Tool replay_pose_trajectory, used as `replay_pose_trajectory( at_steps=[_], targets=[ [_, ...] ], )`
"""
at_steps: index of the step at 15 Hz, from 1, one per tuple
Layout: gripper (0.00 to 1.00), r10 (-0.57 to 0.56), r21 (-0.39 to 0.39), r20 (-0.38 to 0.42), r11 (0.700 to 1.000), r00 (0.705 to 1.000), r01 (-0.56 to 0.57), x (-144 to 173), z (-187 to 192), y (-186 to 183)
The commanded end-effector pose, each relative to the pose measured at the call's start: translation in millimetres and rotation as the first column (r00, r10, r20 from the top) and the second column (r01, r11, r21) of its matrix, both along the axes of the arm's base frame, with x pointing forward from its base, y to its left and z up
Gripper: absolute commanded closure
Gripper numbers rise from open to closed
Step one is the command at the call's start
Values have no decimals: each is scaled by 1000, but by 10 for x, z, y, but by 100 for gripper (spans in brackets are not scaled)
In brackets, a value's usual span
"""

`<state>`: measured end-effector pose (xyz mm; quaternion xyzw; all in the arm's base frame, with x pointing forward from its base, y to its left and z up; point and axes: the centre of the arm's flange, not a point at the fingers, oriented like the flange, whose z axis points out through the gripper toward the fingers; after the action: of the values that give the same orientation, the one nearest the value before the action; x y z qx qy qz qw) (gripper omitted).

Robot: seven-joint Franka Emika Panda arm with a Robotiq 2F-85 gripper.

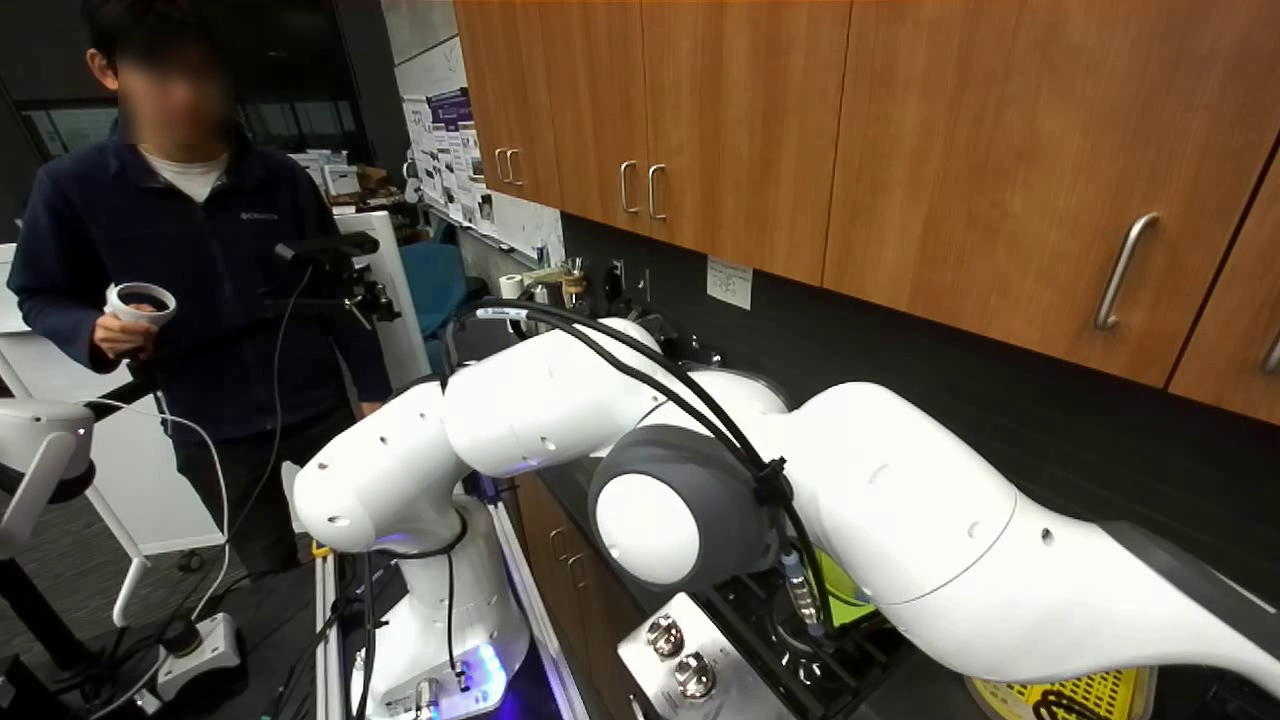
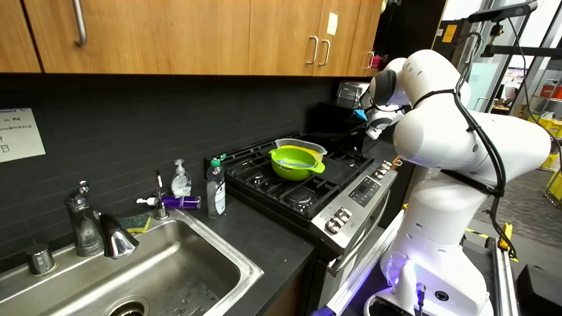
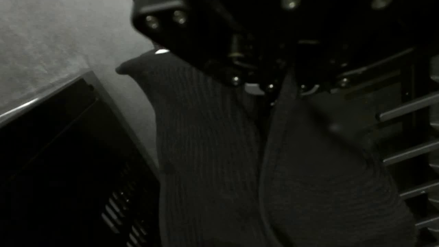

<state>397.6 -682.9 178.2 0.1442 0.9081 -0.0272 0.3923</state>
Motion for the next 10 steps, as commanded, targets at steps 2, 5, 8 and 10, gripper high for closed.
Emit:
replay_pose_trajectory(
  at_steps=[2,5,8,10],
  targets=[
    [99,-28,-35,45,999,999,30,-167,201,104],
    [99,-20,-61,55,998,998,23,-277,346,119],
    [99,-35,-81,67,996,997,40,-426,520,117],
    [99,-56,-99,75,993,996,63,-546,638,126]
  ],
)
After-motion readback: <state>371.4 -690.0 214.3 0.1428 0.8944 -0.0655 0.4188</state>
